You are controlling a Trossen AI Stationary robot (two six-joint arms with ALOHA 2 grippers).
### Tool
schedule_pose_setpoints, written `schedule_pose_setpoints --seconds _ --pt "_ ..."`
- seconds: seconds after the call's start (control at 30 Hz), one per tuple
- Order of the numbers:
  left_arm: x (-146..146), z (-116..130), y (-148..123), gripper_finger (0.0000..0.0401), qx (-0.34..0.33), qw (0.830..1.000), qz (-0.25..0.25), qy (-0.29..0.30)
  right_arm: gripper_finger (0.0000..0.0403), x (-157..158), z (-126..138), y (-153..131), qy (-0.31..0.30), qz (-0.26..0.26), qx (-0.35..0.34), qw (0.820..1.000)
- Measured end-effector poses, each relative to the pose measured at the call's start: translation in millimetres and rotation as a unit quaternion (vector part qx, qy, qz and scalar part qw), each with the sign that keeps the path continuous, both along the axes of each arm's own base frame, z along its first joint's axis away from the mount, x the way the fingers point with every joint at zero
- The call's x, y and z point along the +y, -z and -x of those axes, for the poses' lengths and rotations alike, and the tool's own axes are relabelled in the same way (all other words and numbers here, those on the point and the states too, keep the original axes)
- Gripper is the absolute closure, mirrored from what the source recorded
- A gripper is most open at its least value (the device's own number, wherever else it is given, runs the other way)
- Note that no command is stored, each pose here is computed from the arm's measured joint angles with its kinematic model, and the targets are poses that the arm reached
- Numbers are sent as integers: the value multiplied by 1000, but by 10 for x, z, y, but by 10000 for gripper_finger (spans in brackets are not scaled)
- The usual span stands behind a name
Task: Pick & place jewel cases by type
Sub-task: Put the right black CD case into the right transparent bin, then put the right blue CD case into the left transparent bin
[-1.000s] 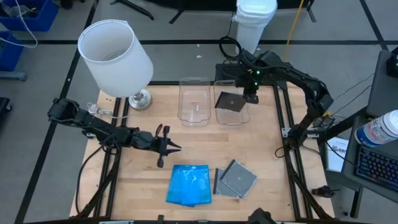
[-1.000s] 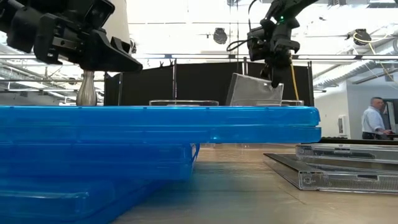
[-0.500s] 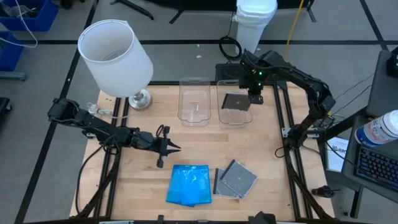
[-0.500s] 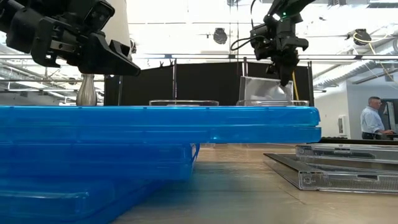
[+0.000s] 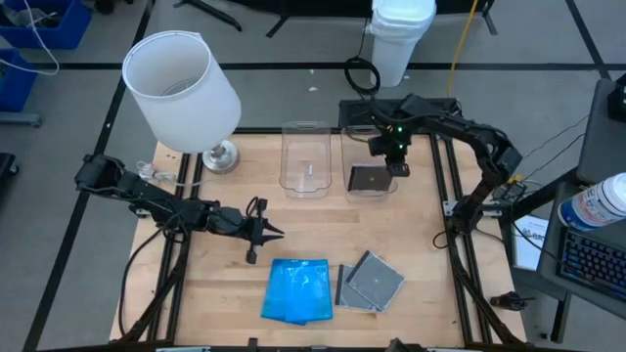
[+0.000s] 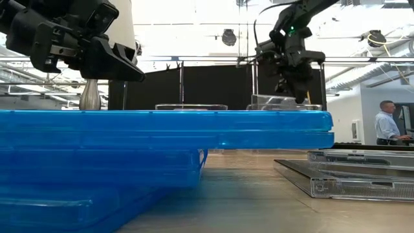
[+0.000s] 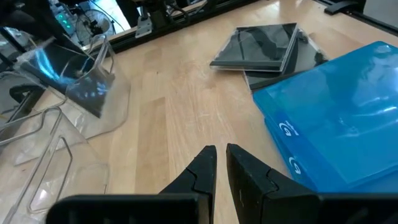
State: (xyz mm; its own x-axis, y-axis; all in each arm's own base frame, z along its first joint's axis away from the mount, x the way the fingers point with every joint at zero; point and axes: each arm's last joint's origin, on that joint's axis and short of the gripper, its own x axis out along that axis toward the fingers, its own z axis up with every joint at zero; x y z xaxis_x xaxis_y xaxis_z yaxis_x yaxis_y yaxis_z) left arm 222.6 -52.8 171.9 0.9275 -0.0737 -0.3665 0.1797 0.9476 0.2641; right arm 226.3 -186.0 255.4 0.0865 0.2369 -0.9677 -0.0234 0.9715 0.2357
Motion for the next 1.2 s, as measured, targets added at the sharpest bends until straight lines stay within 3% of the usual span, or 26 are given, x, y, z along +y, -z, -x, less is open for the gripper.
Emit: schedule_pose_setpoints --seconds 0.3,0.53,0.87,1.2 --pt "0 0 0 355 0 1000 -2 0 371 31 37 271 -16 -4 0 1000" --pt "0 0 0 355 -1 1000 -10 4 368 19 24 299 -18 6 -7 1000" --pt "0 -1 -1 355 -1 1000 -12 4 299 -75 -11 318 2 94 18 995" --pt "0 -1 -1 355 -1 1000 -5 1 250 -79 -22 317 4 98 14 995"
